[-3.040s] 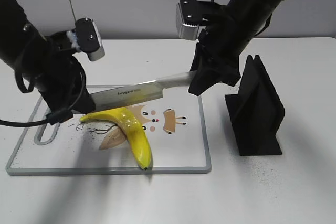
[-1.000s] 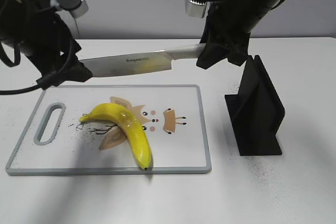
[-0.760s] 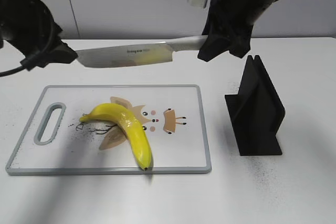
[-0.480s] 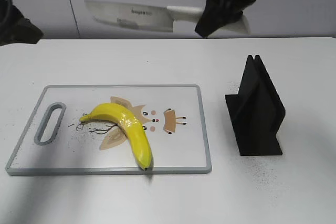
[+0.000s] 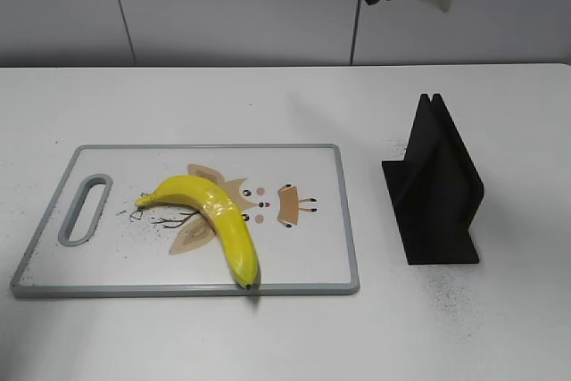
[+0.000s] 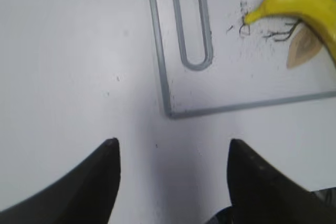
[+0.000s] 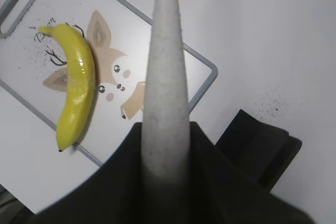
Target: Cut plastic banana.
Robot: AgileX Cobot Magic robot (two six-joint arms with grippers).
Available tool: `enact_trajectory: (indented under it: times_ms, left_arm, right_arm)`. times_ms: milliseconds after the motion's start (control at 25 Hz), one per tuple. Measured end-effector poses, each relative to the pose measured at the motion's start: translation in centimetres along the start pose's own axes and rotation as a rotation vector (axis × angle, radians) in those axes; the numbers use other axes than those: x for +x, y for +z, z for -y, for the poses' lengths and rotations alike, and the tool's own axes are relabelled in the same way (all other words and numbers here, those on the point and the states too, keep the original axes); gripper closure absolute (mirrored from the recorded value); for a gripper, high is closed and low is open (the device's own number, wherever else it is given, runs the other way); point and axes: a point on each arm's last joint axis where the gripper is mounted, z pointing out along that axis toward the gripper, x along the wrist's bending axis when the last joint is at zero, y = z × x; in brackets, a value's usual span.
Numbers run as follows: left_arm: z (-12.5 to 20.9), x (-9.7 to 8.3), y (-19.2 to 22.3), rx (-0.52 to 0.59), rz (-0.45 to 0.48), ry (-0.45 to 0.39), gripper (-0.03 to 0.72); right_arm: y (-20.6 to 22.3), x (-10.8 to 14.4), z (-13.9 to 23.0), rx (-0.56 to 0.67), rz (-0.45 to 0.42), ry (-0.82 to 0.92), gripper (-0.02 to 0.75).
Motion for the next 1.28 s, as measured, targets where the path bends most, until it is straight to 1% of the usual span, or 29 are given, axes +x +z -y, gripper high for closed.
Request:
enact_trajectory:
  times_ms: [40, 80, 160, 240, 360, 480, 600, 680, 840, 1000, 1120, 1280]
  left_arm:
    - [0.6, 0.1, -0.1, 0.058, 0.015, -0.021, 0.082]
    - [1.0, 0.1, -0.3, 0.086, 0.015, -0.033, 0.087]
    - [1.6, 0.1, -1.1, 0.09, -0.012, -0.064, 0.096]
    - [2.6, -0.2, -2.4, 0.065, -0.057, -0.077, 0.101]
    - [4.7, -0.8, -4.6, 0.01, -0.137, -0.083, 0.101]
    - [7.5, -1.7, -6.7, -0.064, -0.215, -0.067, 0.101]
    - [10.4, -2.6, -7.9, -0.13, -0.26, -0.068, 0.101]
    - [12.5, -3.2, -8.1, -0.17, -0.272, -0.08, 0.103]
    - [16.5, -4.3, -8.0, -0.255, -0.291, -0.074, 0.103]
    - [20.0, -5.0, -7.4, -0.341, -0.32, -0.06, 0.103]
    - [21.9, -5.1, -6.6, -0.377, -0.349, -0.054, 0.103]
    - [23.8, -5.3, -5.7, -0.434, -0.371, -0.044, 0.103]
  right_arm:
    - [-0.3, 0.0, 0.1, -0.003, 0.003, 0.038, 0.577]
    - [-0.5, 0.1, 0.2, -0.004, 0.007, 0.077, 0.577]
    - [-1.5, 0.4, 0.7, -0.014, 0.011, 0.123, 0.577]
    - [-2.5, 0.7, 1.4, -0.017, 0.013, 0.151, 0.577]
    - [-4.1, 1.1, 3.0, -0.017, 0.03, 0.188, 0.577]
    - [-5.0, 1.3, 5.3, 0.001, 0.064, 0.241, 0.577]
    - [-5.5, 1.4, 7.6, -0.022, 0.102, 0.298, 0.577]
    - [-5.3, 1.4, 9.1, -0.052, 0.117, 0.337, 0.577]
    - [-5.3, 1.5, 12.1, -0.102, 0.15, 0.393, 0.577]
    - [-4.8, 1.4, 15.0, -0.097, 0.2, 0.433, 0.577]
    - [-4.6, 1.4, 16.8, -0.096, 0.217, 0.455, 0.577]
    - [-4.3, 1.6, 18.5, -0.108, 0.215, 0.481, 0.577]
